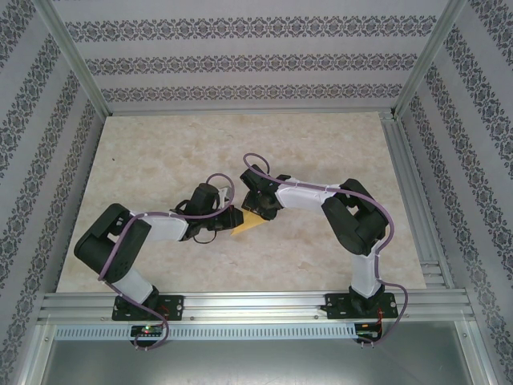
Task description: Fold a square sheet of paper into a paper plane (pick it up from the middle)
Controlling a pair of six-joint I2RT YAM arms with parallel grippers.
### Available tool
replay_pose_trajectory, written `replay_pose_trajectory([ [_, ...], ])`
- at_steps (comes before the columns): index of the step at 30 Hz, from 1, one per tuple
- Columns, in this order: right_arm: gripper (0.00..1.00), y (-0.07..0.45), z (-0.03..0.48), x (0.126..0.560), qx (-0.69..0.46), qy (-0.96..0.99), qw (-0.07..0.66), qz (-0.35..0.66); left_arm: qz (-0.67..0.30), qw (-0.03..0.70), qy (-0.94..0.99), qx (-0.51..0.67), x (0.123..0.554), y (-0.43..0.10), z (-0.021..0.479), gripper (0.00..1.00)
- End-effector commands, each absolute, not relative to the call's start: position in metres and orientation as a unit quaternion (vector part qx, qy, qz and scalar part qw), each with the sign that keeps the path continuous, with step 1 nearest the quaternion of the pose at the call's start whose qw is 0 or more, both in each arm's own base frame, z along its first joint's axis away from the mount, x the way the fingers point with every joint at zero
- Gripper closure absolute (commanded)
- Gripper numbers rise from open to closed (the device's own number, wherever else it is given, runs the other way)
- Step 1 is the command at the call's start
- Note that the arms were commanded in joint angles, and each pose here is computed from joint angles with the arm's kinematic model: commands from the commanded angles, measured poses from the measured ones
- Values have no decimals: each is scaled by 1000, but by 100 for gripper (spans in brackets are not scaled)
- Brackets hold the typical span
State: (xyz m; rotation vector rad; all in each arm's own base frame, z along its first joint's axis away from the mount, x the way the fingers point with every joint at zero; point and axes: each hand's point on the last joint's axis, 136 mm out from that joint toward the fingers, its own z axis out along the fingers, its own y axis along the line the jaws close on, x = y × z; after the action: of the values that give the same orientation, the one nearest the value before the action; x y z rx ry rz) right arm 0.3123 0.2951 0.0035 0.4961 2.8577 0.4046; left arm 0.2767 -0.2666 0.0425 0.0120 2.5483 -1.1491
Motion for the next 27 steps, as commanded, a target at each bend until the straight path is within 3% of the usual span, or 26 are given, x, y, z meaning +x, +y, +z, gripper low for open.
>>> replay_pose_trajectory([
  [1,47,233,-91,247,172,985,-2,-17,-414,188,890,2,291,-272,51,87],
  [27,47,231,-93,246,173,985,-4,-20,-334,170,927,-30,289,-248,13,92],
])
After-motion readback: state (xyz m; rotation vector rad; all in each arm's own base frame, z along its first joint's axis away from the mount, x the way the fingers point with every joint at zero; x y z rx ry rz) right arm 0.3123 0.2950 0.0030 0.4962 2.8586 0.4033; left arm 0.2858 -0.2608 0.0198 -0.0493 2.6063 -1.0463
